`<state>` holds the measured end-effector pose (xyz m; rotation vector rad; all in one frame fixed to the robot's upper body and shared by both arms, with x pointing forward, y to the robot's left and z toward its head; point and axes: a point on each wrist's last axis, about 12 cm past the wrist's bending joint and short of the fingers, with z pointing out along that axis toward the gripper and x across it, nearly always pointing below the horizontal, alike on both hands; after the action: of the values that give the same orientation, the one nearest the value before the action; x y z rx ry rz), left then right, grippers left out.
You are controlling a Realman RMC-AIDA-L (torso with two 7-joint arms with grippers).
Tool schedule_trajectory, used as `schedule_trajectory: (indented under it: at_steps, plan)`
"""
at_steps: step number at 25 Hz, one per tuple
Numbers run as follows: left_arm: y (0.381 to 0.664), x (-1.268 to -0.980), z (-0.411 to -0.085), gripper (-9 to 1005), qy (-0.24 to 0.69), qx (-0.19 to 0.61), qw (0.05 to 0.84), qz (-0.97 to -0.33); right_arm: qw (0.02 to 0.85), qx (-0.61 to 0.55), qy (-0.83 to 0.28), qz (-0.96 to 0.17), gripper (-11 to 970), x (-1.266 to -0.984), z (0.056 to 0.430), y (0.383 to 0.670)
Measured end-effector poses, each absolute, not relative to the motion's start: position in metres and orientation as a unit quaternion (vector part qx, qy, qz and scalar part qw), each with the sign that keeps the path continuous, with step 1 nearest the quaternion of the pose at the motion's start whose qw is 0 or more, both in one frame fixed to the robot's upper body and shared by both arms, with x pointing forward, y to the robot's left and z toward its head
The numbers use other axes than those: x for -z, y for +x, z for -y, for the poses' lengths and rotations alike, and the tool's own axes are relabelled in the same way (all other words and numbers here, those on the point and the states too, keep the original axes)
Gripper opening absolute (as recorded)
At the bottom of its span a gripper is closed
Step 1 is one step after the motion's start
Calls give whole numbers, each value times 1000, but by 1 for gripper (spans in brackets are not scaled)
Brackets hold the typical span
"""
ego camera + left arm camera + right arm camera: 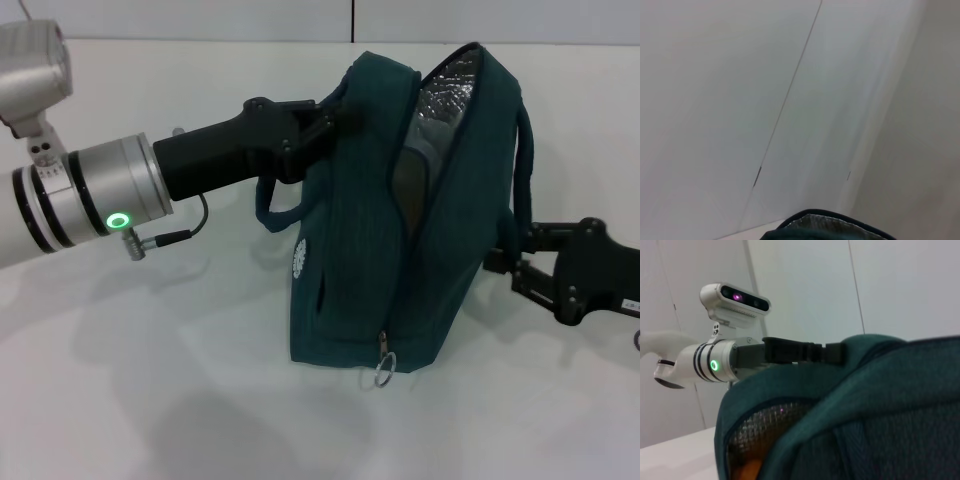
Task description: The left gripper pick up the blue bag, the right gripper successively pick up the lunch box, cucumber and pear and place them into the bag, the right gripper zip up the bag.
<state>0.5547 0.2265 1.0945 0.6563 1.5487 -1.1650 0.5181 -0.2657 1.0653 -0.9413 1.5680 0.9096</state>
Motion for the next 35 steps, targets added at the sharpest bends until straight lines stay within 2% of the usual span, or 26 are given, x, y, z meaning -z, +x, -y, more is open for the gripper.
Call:
schedule_trajectory:
  at_steps: [9,14,20,34,35]
  plan:
    - [544,-1082,-231,42,275,452,573,-626,633,-352,-354,-592,190,-1079,282,513]
    - [536,-1071,-233,55,252,430,611,-615,658,-353,-335,-574,63,-1094,284,524]
    - [521,-1060,-233,96,248,407,641,-601,633,-385,-355,-571,90,-1113,275,542]
    - [509,-1052,-229,215,235,394,662,-593,605,-381,-387,-582,154,-1107,262,544]
    - [509,-1052,-230,269,231,393,663,-593,604,-382,-388,-582,159,-1106,262,544]
